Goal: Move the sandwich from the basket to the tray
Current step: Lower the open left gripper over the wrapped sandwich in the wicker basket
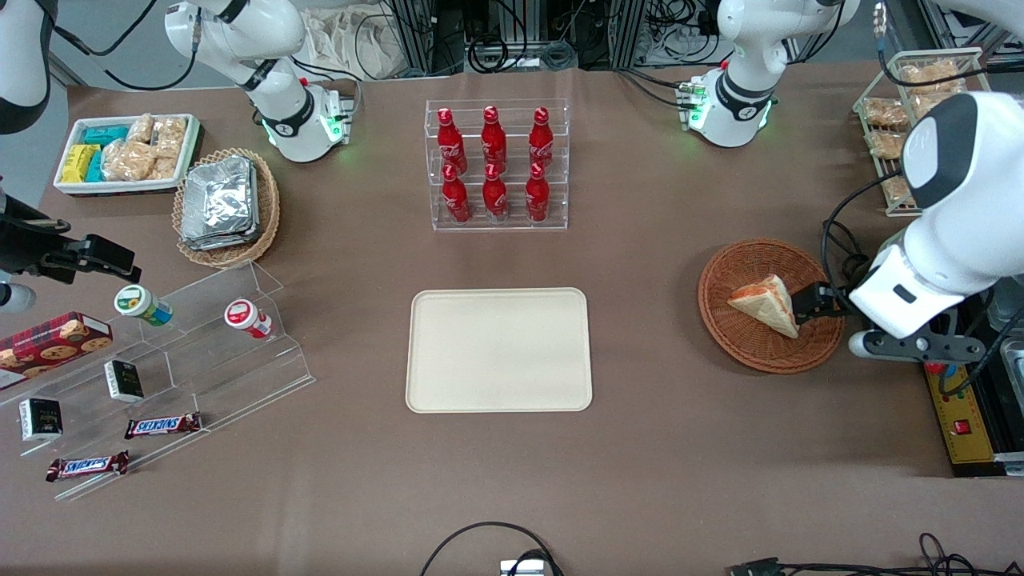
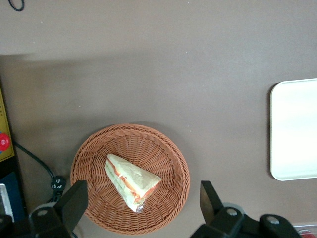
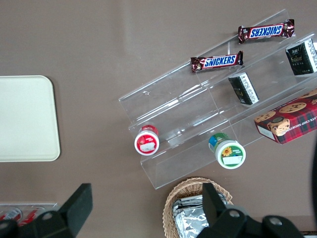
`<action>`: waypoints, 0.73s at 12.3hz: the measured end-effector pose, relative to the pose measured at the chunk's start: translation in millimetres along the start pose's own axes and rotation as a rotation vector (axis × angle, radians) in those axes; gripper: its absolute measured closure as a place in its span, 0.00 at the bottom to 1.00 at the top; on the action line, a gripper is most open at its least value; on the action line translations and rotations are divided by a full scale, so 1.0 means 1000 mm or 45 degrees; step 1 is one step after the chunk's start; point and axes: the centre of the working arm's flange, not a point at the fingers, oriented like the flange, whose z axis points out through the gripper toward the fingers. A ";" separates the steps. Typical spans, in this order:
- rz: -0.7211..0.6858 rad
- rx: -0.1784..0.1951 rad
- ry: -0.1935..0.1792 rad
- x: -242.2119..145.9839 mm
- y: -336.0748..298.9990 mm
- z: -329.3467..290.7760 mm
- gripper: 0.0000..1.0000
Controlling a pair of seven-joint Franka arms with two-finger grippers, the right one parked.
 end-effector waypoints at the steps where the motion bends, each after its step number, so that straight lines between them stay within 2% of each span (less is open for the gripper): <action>1: 0.000 -0.003 -0.006 0.002 -0.001 0.004 0.00; 4: -0.083 -0.003 -0.029 0.007 -0.008 0.017 0.00; 6: -0.357 0.019 -0.061 0.011 -0.022 0.035 0.00; 8: -0.542 0.037 -0.104 0.008 -0.037 0.070 0.00; 9: -0.615 0.034 -0.092 0.004 -0.047 0.093 0.00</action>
